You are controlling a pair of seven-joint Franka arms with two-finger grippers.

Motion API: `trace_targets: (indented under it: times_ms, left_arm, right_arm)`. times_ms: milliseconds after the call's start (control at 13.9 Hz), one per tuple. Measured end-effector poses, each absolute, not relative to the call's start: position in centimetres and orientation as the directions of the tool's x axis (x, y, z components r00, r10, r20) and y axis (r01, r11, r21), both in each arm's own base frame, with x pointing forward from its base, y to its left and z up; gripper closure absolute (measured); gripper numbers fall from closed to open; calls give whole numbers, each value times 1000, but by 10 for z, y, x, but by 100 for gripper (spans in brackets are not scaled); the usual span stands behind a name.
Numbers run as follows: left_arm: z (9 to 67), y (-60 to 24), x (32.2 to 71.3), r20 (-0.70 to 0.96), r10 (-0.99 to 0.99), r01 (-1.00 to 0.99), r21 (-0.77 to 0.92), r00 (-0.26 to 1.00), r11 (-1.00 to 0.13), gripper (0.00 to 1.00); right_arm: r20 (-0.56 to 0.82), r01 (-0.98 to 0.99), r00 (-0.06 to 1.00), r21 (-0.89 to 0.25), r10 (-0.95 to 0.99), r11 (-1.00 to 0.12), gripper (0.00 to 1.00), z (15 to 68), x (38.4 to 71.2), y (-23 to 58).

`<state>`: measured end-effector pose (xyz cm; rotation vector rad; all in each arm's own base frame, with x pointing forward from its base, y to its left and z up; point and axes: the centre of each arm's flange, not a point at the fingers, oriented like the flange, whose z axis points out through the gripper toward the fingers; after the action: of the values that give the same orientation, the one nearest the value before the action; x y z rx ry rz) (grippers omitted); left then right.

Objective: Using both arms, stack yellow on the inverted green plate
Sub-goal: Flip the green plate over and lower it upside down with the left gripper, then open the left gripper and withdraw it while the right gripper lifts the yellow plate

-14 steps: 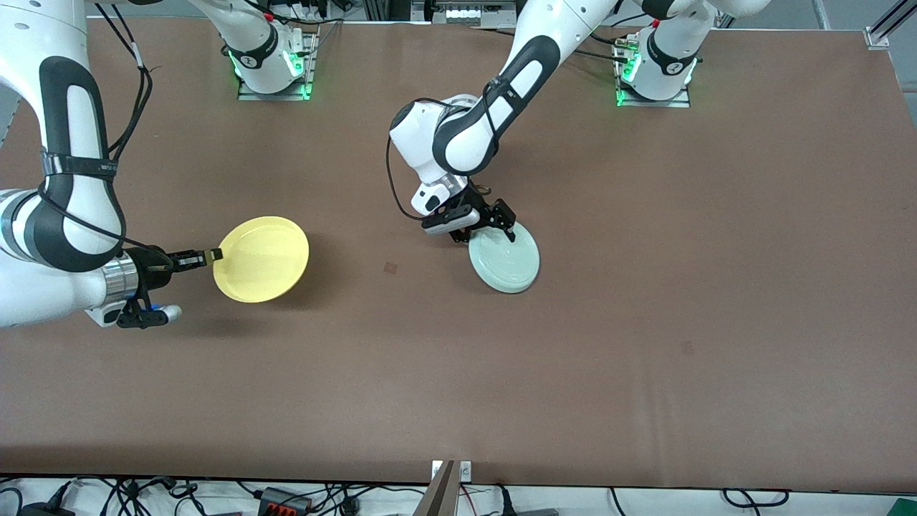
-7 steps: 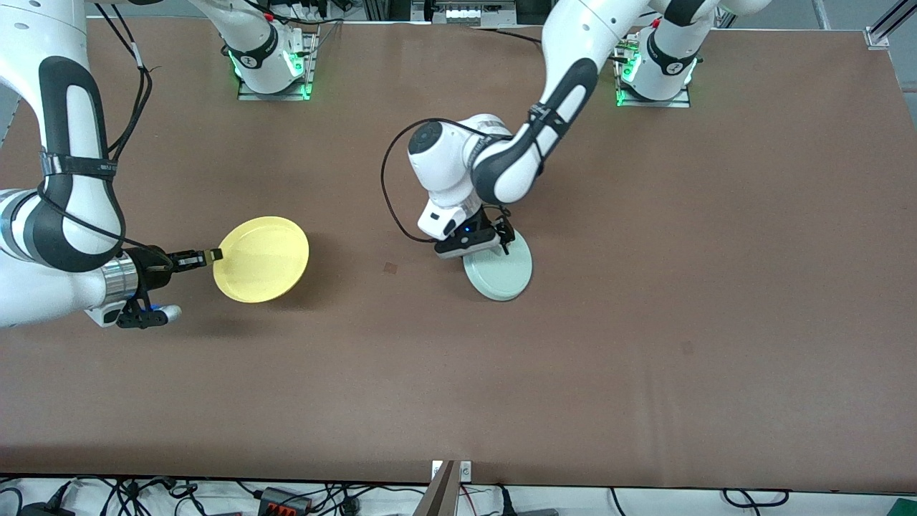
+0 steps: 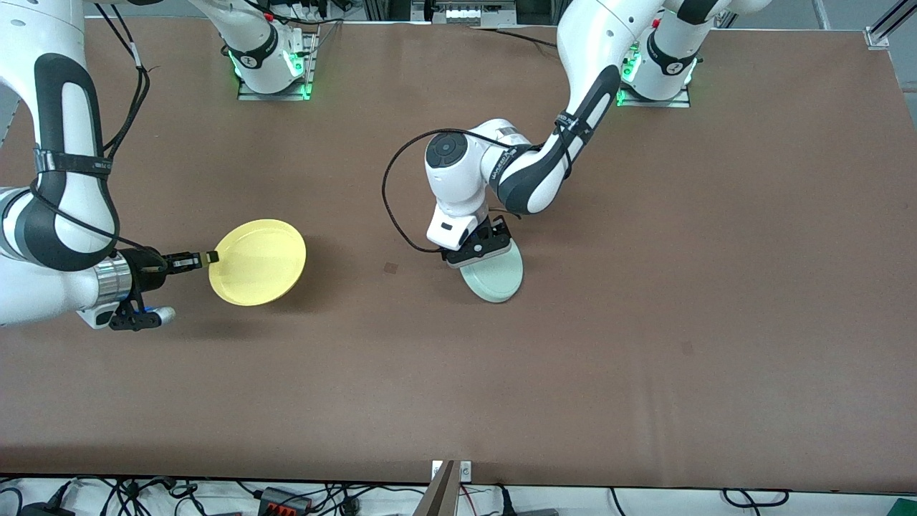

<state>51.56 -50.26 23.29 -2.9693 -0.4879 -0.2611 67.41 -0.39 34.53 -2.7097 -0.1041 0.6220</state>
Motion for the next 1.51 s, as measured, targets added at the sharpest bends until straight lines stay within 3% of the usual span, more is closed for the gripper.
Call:
trace_targets:
  times_ms: [719, 1510]
  left_arm:
    - [211, -480, 521, 142, 330, 341, -65, 933, -938, 0]
    - [272, -469, 522, 107, 259, 270, -101, 960, -957, 0]
  right_arm:
    - [-414, -13, 899, -352, 144, -936, 98, 342, 674, -8]
    - [-419, -16, 897, -352, 142, -936, 98, 338, 674, -9]
